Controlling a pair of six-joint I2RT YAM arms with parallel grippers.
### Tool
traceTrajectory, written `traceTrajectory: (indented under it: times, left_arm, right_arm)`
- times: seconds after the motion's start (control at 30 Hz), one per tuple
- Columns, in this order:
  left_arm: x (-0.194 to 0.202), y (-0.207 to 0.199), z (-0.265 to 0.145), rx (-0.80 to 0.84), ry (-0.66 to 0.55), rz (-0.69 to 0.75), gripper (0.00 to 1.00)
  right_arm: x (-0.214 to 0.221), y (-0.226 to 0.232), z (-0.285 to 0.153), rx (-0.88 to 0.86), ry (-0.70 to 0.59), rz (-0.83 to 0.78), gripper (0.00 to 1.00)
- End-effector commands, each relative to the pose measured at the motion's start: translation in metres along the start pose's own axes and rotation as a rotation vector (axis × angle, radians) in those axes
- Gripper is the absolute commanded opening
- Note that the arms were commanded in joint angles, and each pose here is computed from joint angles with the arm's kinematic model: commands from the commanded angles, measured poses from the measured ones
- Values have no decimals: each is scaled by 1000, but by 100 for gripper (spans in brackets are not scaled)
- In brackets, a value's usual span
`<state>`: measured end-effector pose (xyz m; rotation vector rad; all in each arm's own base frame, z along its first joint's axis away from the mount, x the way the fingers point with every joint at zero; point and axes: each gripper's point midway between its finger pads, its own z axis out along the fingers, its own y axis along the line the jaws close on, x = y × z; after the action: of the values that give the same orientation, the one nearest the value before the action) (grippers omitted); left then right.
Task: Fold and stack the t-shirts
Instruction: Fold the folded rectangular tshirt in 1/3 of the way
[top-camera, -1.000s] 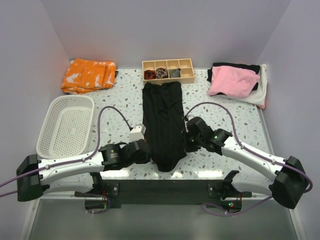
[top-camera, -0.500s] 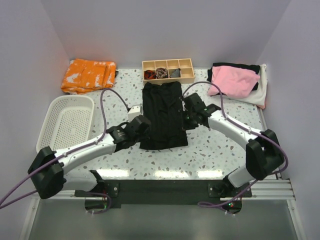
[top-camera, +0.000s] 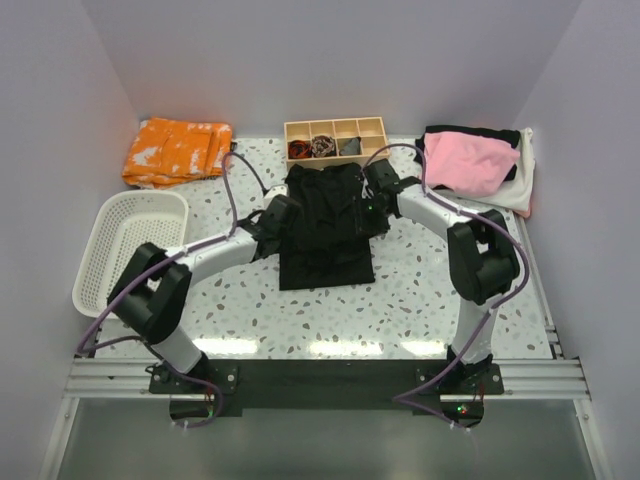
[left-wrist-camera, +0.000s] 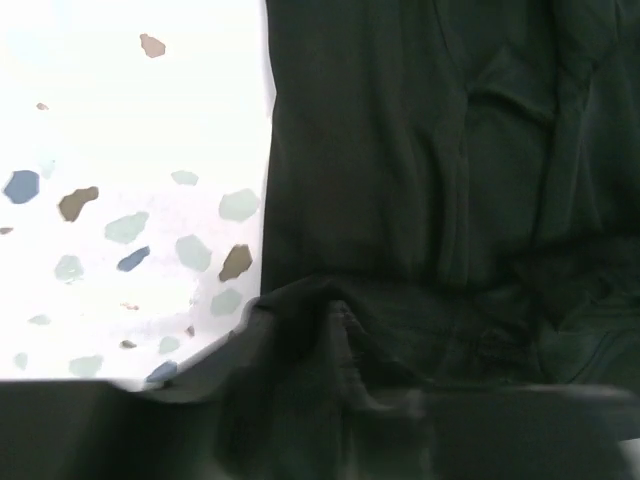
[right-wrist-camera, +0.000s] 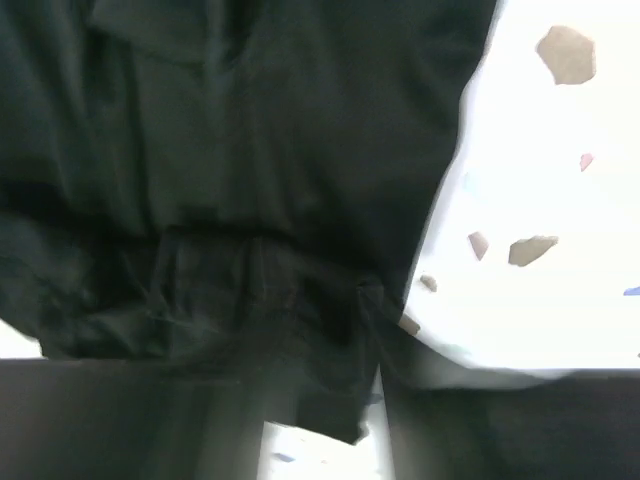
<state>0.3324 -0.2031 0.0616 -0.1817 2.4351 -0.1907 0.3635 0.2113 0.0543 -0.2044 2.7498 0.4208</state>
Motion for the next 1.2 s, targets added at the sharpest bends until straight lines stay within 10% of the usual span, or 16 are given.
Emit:
traceTrajectory:
  times: [0.0,0.2,0.7,1.17]
  left_arm:
    - [-42,-17,14,57,-83,47,48]
    - [-71,-3,4,-11,-156,46,68]
    - [-1,-59,-51,487,82,76,59]
    - [25,-71,-46,531,139,90,56]
  right_arm:
    - [-25,-14,-8,66,-40,1,59]
    - [-48,-12,-49,90,-166,-37,71]
    - [46,83,-55,-362,76,-75,70]
    - [55,99,-27,-389,115,-72,70]
